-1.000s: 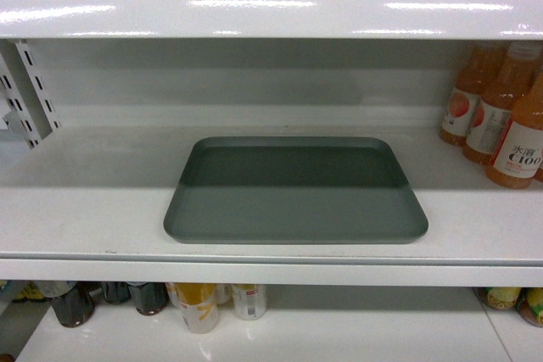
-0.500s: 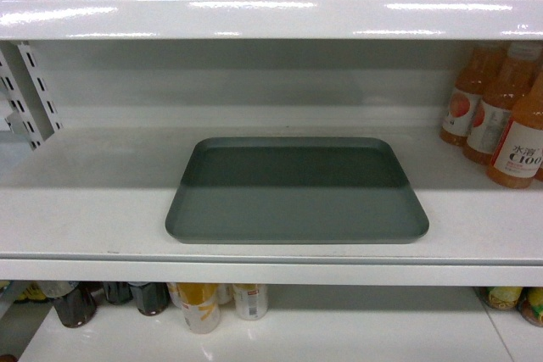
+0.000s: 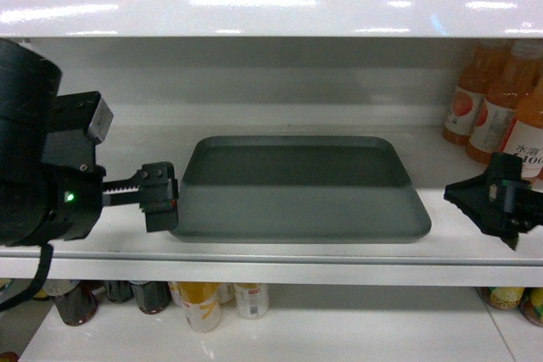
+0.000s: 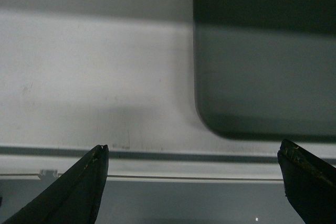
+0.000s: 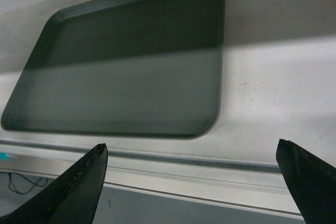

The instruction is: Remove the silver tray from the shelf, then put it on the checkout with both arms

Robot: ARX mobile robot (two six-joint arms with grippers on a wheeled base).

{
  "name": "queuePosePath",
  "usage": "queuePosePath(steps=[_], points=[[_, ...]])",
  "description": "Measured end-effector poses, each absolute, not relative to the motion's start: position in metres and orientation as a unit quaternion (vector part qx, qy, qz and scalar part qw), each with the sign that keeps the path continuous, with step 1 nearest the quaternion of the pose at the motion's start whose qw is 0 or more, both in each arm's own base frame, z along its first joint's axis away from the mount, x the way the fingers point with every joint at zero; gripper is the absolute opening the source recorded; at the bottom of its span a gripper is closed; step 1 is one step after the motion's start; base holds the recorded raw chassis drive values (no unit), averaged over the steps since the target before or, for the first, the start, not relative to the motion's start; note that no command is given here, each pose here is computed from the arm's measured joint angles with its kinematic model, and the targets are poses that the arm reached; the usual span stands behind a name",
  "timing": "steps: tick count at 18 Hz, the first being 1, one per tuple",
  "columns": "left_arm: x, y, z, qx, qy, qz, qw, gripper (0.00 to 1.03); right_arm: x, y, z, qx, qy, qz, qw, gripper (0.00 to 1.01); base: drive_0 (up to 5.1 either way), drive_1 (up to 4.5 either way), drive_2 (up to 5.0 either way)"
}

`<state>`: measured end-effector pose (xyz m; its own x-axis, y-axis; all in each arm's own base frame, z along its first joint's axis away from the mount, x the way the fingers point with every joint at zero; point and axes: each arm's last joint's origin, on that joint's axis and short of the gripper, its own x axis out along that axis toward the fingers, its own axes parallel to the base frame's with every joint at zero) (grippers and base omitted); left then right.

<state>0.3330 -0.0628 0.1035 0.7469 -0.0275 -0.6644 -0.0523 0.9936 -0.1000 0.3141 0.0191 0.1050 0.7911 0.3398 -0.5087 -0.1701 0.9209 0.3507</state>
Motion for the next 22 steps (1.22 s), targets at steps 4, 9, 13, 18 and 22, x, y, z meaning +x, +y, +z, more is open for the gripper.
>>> queuePosePath(steps=[4, 9, 13, 18, 22], points=[[0.378, -0.071, 0.089, -0.057, 0.367, 0.015, 0.928, 0.98, 0.361, 0.022, 0.078, 0.163, 0.314, 0.108, 0.929, 0.98, 0.0, 0.0, 0.0], [0.423, -0.082, 0.069, -0.047, 0.379, 0.015, 0.924, 0.98, 0.404, 0.032, 0.048, 0.12, 0.334, 0.069, 0.932, 0.98, 0.0, 0.0, 0.0], [0.45, -0.091, 0.054, -0.038, 0.389, 0.018, 0.92, 0.98, 0.442, 0.043, 0.034, 0.08, 0.34, 0.052, 0.936, 0.98, 0.0, 0.0, 0.0], [0.457, -0.092, 0.046, -0.026, 0.417, 0.028, 0.908, 0.98, 0.484, 0.049, 0.023, 0.032, 0.35, -0.006, 0.936, 0.97, 0.0, 0.0, 0.0], [0.454, -0.094, 0.044, -0.026, 0.428, 0.029, 0.903, 0.68, 0.486, 0.054, 0.023, 0.032, 0.37, 0.007, 0.928, 0.62, 0.0, 0.0, 0.0]])
